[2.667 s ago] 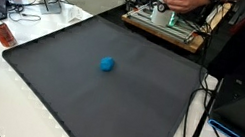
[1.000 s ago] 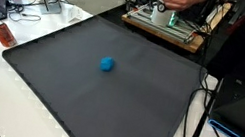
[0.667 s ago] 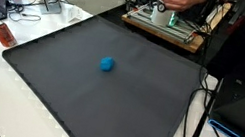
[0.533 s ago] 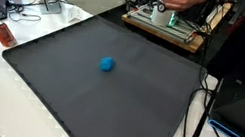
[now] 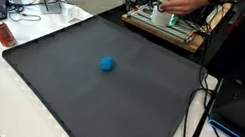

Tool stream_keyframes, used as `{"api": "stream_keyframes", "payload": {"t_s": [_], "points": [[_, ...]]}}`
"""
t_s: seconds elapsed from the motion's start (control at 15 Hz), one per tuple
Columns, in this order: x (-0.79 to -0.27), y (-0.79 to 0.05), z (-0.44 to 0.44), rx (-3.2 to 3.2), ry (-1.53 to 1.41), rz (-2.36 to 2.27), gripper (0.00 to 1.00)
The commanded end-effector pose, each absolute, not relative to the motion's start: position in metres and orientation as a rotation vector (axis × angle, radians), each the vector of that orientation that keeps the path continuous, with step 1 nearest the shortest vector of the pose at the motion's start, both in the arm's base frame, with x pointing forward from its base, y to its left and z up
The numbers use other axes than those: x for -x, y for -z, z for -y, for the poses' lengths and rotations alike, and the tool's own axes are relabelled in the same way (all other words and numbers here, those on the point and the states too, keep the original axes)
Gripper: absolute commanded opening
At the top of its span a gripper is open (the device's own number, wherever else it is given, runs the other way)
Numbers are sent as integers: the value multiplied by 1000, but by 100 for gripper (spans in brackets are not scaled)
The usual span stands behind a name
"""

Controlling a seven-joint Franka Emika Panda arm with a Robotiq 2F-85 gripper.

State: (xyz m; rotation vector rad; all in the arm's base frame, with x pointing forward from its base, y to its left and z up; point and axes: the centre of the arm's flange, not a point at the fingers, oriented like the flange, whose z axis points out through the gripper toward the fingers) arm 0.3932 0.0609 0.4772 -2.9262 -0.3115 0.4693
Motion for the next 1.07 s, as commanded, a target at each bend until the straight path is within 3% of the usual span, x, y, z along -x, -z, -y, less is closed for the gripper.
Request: {"api": "stream_keyframes", "payload": {"t_s": [0.0, 0.27, 1.0], "points": [[-396, -477, -54, 2927, -455, 285, 3], [-393, -464, -64, 2954, -424, 215, 3], [-408, -470, -173, 3254, 44, -265, 3]]}}
